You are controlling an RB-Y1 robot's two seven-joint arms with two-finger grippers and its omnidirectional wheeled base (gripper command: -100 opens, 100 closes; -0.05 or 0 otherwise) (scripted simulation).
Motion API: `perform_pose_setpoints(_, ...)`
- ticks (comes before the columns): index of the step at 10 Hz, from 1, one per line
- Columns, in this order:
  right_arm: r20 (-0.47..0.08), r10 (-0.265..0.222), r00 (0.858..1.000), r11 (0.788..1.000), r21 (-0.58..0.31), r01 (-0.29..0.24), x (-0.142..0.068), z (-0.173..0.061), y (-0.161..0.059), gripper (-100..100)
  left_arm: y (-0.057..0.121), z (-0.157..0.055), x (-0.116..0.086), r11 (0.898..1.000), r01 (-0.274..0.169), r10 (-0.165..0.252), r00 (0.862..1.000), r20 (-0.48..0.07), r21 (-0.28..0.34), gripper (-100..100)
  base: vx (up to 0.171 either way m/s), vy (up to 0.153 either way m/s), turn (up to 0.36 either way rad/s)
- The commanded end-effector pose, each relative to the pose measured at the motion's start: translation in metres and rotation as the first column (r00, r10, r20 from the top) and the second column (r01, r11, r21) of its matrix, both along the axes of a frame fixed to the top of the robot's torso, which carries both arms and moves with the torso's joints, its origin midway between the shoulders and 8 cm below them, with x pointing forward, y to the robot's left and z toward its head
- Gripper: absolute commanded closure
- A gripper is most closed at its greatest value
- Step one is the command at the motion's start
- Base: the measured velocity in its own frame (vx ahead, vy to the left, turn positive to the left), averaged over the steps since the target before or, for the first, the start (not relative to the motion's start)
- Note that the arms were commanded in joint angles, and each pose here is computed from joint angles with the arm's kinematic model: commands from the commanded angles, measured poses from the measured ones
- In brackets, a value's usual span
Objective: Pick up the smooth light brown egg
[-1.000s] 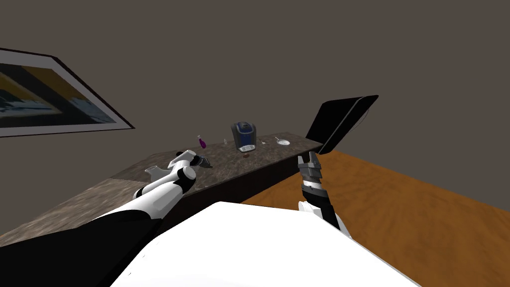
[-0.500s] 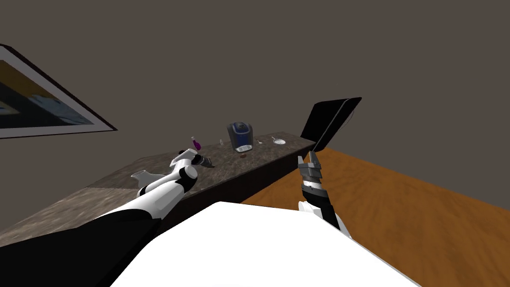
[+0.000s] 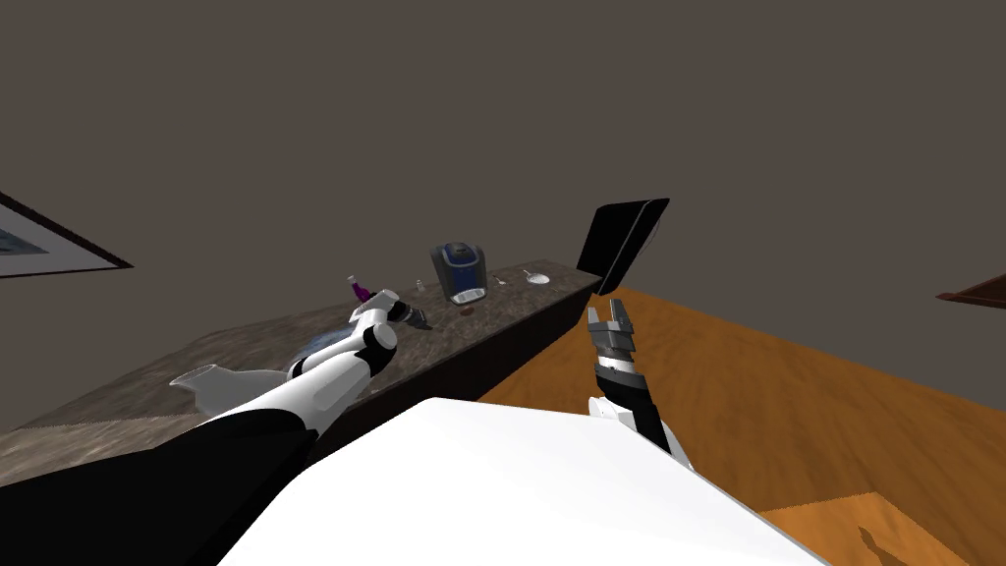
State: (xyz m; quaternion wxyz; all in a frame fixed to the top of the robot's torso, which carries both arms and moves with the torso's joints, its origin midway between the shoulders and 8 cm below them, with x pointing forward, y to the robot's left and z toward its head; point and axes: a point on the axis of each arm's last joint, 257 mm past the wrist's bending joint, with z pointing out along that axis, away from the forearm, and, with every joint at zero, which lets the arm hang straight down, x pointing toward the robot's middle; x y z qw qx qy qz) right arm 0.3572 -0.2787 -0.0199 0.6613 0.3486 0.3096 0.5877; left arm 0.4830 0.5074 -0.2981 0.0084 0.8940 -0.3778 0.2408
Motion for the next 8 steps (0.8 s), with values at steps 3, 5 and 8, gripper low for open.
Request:
perform_pose_setpoints(3, 0.0, 0.0, 1.0, 1.0, 0.0, 0.0, 0.0, 0.0, 0.0, 0, -0.02, 0.004, 0.008, 0.999, 0.033, -0.033, 0.999, -0.008, -0.02, -100, 0.072, -0.051, -0.087)
perform_pose_setpoints(5, 0.0, 0.0, 1.0, 1.0, 0.0, 0.0, 0.0, 0.0, 0.0, 0, -0.047, -0.006, 0.009, 0.996, 0.063, -0.065, 0.997, -0.034, -0.06, -100, 0.041, -0.027, -0.115)
perform_pose_setpoints(8, 0.0, 0.0, 1.0, 1.0, 0.0, 0.0, 0.0, 0.0, 0.0, 0, -0.061, -0.009, 0.011, 0.994, 0.077, -0.08, 0.996, -0.04, -0.076, -100, 0.15, -0.074, -0.14)
